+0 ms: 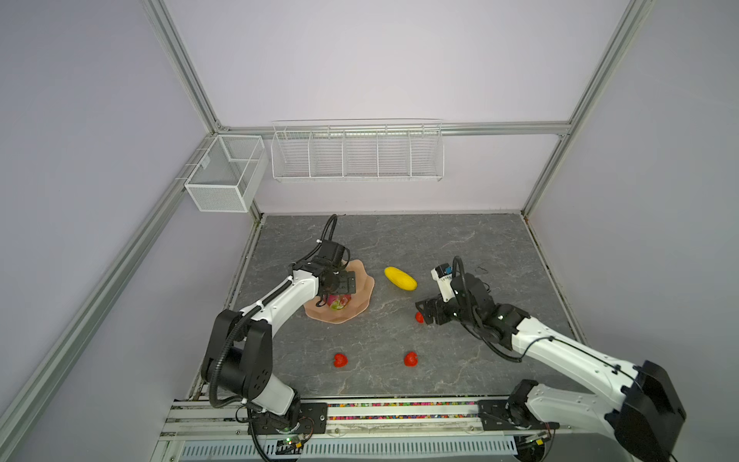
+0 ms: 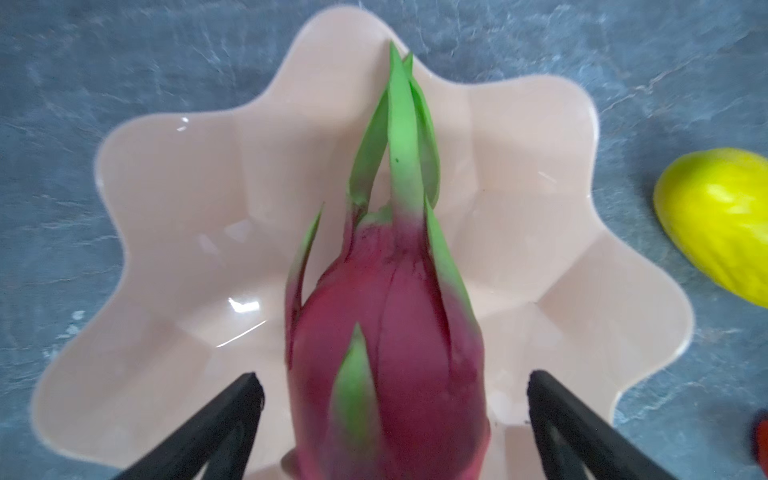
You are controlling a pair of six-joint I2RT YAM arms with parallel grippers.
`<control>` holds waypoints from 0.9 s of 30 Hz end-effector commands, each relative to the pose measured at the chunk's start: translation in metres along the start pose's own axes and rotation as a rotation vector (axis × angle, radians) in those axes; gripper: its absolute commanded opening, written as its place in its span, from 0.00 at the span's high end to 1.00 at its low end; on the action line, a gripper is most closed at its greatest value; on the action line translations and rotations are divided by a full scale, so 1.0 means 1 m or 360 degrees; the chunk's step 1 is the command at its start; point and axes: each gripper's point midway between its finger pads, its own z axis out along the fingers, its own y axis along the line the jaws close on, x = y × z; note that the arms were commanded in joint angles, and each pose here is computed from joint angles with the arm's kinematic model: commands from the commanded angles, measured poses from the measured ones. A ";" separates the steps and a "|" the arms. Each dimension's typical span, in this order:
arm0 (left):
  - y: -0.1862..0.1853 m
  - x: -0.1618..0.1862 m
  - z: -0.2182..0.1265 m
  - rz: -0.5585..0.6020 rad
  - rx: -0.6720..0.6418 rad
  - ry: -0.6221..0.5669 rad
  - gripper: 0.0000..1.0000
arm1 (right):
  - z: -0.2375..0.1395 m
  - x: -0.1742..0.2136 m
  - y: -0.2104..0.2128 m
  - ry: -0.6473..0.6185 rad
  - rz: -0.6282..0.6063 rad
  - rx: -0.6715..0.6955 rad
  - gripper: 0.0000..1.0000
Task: Place and organize the fake fruits in the fruit bowl
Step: 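Lower the dragon fruit into the bowl while the right gripper nears the yellow fruit, then grasp the yellow fruit with the right gripper and lift it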
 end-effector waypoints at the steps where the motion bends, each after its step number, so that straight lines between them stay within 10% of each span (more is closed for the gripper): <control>1: -0.004 -0.008 -0.042 0.0019 0.0043 -0.0076 0.01 | 0.022 -0.015 -0.014 0.0076 -0.0268 0.0118 0.11; 10: -0.028 0.026 -0.114 0.0118 0.0402 -0.0054 0.01 | 0.104 -0.021 -0.009 0.0295 -0.0634 0.0025 0.08; 27: -0.026 0.048 -0.120 0.0088 0.0498 -0.0109 0.01 | 0.172 -0.008 -0.030 0.0509 -0.0552 -0.0098 0.10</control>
